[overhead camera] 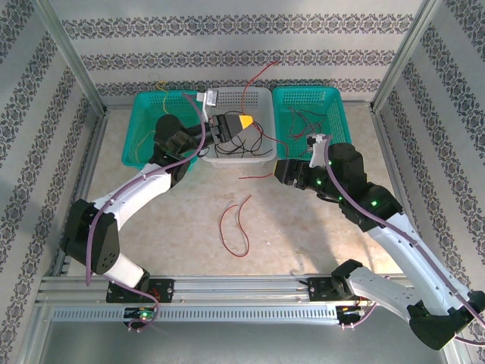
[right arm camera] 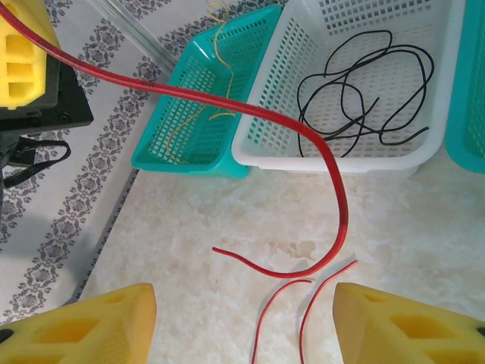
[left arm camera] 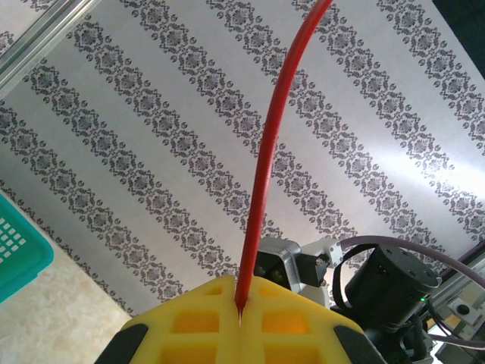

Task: Untangle the cables
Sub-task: Place the cable in the container.

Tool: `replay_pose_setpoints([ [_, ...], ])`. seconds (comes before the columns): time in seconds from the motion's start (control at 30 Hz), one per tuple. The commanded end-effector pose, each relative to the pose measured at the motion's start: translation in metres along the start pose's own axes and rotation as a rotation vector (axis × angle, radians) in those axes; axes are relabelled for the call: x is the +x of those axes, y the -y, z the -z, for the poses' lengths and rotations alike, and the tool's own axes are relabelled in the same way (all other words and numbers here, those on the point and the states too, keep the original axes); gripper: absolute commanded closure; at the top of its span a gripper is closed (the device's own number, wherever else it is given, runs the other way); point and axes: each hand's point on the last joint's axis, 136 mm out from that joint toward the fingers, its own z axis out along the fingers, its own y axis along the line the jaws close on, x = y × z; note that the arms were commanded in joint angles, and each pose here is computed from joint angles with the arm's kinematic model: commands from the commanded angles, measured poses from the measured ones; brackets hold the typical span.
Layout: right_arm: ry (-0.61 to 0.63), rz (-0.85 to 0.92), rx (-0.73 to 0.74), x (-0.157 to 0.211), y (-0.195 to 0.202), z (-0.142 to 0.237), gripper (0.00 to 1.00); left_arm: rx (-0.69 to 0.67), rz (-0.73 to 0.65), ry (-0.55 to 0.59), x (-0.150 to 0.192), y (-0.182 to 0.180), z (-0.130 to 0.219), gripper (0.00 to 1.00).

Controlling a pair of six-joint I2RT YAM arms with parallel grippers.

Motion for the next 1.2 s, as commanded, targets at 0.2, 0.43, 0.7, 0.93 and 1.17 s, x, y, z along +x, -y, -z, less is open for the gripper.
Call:
replay_pose_setpoints([
  [0.2, 0.085, 0.085, -0.052, -0.022, -0.016, 0.011, 0.35, 0.115, -0.061, -0.015, -0.017, 0.043, -0.001, 1.00],
  [0.43, 0.153, 0.164, -0.105, -0.040, -0.036, 0.028, 0.32, 0.143, -0.074, -0.061, -0.016, 0.054, -0.002, 1.00],
  [0.7, 0.160, 0.179, -0.146, -0.052, -0.049, 0.021, 0.32, 0.155, -0.063, -0.088, -0.010, 0.055, -0.001, 1.00],
  [0.93, 0.106, 0.186, -0.119, -0.049, -0.042, -0.003, 0.36, 0.167, -0.048, -0.123, -0.004, 0.056, 0.001, 1.00],
  [1.17, 0.076, 0.182, -0.134, -0.042, -0.047, -0.010, 0.69, 0.135, -0.081, -0.092, -0.006, 0.054, 0.005, 1.00],
])
